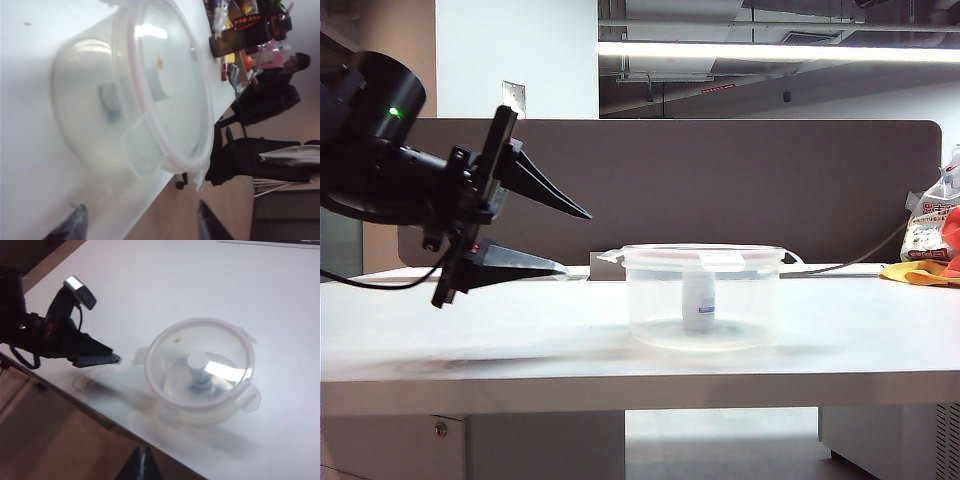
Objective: Remove the lid of the round box, pick up the small white medicine bottle inside, and place it on the table.
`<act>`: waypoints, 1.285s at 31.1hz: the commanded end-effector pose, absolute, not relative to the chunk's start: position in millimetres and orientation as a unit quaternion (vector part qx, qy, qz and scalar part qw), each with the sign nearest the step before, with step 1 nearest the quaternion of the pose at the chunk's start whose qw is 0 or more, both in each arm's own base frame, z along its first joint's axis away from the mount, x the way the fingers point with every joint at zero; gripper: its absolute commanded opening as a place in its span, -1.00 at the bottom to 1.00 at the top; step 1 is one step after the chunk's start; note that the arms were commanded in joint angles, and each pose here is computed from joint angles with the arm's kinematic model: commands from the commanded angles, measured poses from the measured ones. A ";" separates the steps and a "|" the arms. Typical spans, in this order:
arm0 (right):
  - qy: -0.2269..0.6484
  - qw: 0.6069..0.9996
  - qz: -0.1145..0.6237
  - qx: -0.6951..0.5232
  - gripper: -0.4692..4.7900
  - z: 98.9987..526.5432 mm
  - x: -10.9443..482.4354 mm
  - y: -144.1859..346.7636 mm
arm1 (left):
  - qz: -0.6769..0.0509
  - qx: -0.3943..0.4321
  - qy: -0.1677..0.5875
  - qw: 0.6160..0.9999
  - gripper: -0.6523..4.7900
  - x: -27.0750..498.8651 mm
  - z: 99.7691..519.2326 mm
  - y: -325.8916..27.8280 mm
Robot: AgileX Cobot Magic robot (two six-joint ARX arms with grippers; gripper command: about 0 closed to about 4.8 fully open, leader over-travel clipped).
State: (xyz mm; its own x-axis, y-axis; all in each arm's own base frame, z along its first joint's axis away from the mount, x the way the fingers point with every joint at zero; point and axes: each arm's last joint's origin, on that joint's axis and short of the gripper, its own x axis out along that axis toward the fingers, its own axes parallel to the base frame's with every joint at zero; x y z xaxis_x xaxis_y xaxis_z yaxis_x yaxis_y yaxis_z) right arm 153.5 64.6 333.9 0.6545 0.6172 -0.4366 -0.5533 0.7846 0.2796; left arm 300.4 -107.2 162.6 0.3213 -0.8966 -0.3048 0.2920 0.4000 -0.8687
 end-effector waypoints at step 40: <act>0.269 0.906 0.321 0.053 -0.85 330.5 162.5 67.8 | -0.443 -0.371 0.430 0.694 -0.59 331.7 154.7 -134.6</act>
State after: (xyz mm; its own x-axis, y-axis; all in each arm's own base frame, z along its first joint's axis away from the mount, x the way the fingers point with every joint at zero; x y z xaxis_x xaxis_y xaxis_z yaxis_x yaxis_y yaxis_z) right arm 161.9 67.5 328.1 0.6401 0.6091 -0.4682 -0.5474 0.7892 0.2784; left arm 331.0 -133.4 151.8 0.2407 -0.9290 -0.2810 0.2582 0.3404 -0.9041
